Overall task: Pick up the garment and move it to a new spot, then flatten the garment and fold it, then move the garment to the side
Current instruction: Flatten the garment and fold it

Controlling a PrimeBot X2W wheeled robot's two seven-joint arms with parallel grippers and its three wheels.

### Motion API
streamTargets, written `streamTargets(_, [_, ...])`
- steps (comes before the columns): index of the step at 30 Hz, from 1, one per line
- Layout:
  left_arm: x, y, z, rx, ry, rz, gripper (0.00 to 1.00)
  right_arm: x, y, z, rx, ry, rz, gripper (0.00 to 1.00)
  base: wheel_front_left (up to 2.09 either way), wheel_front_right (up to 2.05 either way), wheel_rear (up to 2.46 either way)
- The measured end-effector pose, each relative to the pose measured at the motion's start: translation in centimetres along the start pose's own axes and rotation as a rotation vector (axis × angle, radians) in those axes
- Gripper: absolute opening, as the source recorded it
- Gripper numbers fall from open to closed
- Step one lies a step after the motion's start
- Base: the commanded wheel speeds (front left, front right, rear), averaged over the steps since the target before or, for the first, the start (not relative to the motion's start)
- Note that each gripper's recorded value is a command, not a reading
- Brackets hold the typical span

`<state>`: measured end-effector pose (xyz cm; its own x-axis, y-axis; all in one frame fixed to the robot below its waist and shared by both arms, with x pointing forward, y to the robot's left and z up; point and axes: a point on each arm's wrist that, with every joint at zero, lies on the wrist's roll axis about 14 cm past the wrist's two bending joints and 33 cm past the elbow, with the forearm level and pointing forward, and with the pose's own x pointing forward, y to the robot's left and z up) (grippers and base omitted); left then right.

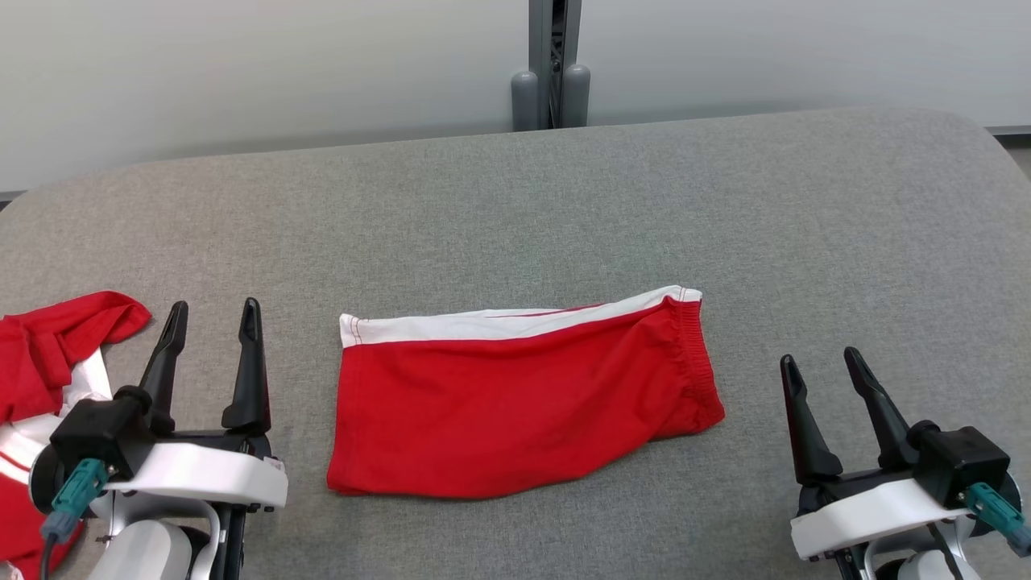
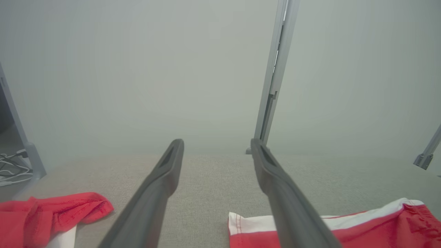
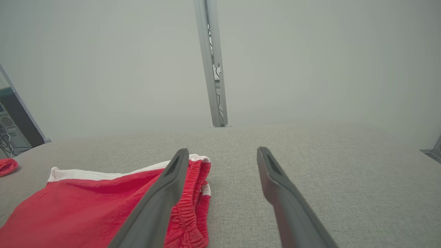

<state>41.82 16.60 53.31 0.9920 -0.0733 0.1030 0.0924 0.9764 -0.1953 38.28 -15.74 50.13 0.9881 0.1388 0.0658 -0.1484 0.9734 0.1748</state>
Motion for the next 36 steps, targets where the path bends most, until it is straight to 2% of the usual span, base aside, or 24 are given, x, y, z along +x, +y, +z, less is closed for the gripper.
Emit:
streamTargets(5, [-1.1, 0.7, -0.3, 0.040, 0.009, 0.034, 1.00, -0.2, 0.3, -0.4, -0.016, 0.022, 0.014, 1.00, 0.00, 0.00, 0.00])
streamTargets(11, [-3.2, 2.0, -1.4, 0.037, 0.046, 0.094, 1.00, -0.6, 0.4, -0.9, -0.016, 0.038, 0.017, 1.00, 0.00, 0.00, 0.00])
streamTargets(24, [-4.0, 2.2, -2.1, 0.041, 0.086, 0.096, 1.00, 0.4, 1.0, -2.1, -0.010, 0.091, 0.049, 1.00, 0.00, 0.00, 0.00])
streamTargets(30, [-3.5, 1.7, -2.5, 0.037, 0.099, 0.073, 1.00, 2.1, 1.1, -4.1, -0.023, 0.172, 0.084, 1.00, 0.00, 0.00, 0.00])
streamTargets(36, [-2.7, 1.2, -3.9, 0.028, 0.131, 0.053, 1.00, 3.4, 2.1, -7.7, -0.002, 0.293, 0.126, 1.00, 0.00, 0.00, 0.00])
